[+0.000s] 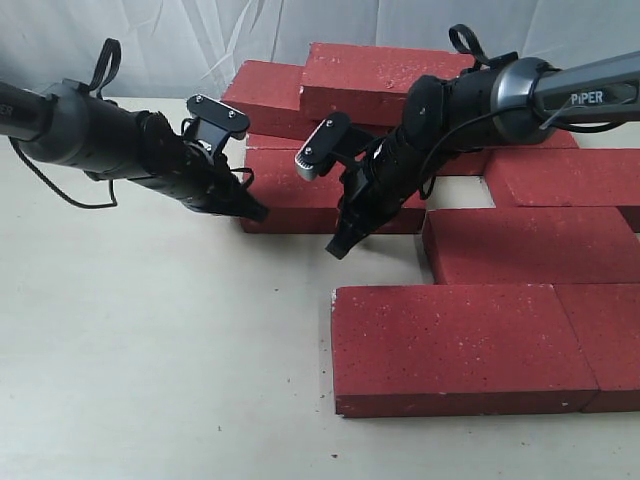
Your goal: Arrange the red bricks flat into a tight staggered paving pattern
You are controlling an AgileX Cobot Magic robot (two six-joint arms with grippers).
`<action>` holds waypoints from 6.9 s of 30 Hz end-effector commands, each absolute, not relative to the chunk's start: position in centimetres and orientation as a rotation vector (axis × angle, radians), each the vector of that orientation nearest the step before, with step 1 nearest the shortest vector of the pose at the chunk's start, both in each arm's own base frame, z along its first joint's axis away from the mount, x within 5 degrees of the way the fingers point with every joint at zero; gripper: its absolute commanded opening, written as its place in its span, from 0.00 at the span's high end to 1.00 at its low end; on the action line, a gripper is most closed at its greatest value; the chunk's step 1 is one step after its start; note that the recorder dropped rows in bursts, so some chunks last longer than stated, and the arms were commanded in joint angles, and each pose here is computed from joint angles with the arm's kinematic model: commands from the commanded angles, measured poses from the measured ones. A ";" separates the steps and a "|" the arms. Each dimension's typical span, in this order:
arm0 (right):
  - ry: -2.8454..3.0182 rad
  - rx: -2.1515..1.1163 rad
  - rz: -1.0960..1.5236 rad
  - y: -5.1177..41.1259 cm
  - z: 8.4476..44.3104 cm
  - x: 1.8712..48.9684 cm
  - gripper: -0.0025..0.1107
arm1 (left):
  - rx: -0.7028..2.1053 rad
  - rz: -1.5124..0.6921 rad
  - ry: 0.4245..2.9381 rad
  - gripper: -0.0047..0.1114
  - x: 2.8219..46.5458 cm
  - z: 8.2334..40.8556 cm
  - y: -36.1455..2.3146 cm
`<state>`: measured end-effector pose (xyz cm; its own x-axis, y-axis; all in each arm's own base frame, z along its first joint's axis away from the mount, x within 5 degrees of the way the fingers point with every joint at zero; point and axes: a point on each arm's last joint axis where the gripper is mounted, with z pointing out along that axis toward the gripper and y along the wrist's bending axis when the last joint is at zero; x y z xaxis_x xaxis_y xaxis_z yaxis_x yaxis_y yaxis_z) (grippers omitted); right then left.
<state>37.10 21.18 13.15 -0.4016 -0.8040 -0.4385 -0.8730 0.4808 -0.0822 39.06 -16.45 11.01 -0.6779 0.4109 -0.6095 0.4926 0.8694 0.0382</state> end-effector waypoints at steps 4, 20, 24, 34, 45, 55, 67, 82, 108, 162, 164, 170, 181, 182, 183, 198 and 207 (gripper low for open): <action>2.272 -1.301 0.156 21.0 13.7 38.1 0.99 | 0.634 -0.173 2.392 0.96 39.2 11.1 -16.6; 2.344 -1.362 0.213 20.7 15.9 36.5 0.99 | 0.638 -0.173 2.395 0.96 39.2 11.1 -16.6; 2.386 -1.480 0.140 19.4 16.4 36.0 0.99 | 0.639 -0.174 2.397 0.96 39.1 11.1 -16.6; 2.437 -1.219 0.064 16.1 13.2 39.5 0.99 | 0.640 -0.174 2.398 0.96 39.1 11.1 -16.6; 2.438 -1.128 0.012 15.8 14.1 39.8 0.99 | 0.638 -0.176 2.399 0.96 39.1 11.1 -16.6; 2.502 -1.130 0.044 15.6 15.0 39.0 0.99 | 0.638 -0.176 2.399 0.96 39.1 11.1 -16.6; 2.517 -1.159 0.047 16.0 14.6 38.7 0.99 | 0.638 -0.176 2.401 0.96 39.1 11.0 -16.6; 2.528 -1.163 0.073 15.9 17.6 37.6 0.99 | 0.611 -0.155 2.330 0.96 39.9 11.8 -16.7; 2.568 -0.839 0.169 12.4 20.2 38.4 0.99 | 0.682 -0.205 2.333 0.96 40.5 11.1 -19.8; 2.479 -0.748 -0.031 9.3 22.6 37.5 0.99 | 0.635 -0.277 2.339 0.96 40.7 12.0 -21.4; 2.477 -0.740 -0.023 9.3 22.9 37.4 0.99 | 0.633 -0.282 2.346 0.96 40.8 11.8 -21.5; 2.480 -0.734 -0.014 9.3 22.8 37.4 0.99 | 0.633 -0.295 2.372 0.96 41.3 10.8 -21.8; 2.466 -0.729 -0.015 9.3 22.9 37.5 0.99 | 0.627 -0.321 2.354 0.96 41.4 10.7 -23.2; 2.467 -0.727 -0.013 9.3 22.9 37.5 0.99 | 0.630 -0.323 2.349 0.96 41.3 10.7 -23.4; 2.467 -0.727 -0.013 9.3 22.9 37.5 0.99 | 0.637 -0.325 2.343 0.96 41.1 10.8 -23.7; 2.467 -0.725 -0.011 9.4 22.9 37.5 0.99 | 0.619 -0.378 2.342 0.96 42.0 10.4 -25.4; 2.463 -0.724 -0.011 9.4 22.9 37.5 0.99 | 0.662 -0.392 2.328 0.96 41.6 9.9 -27.2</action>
<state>37.56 9.59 22.51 -0.6978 -0.5104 -0.5026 -0.5057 0.8479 -0.1589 42.11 -26.07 10.28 -0.6380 0.3484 -0.6867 0.5445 0.8347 -0.0824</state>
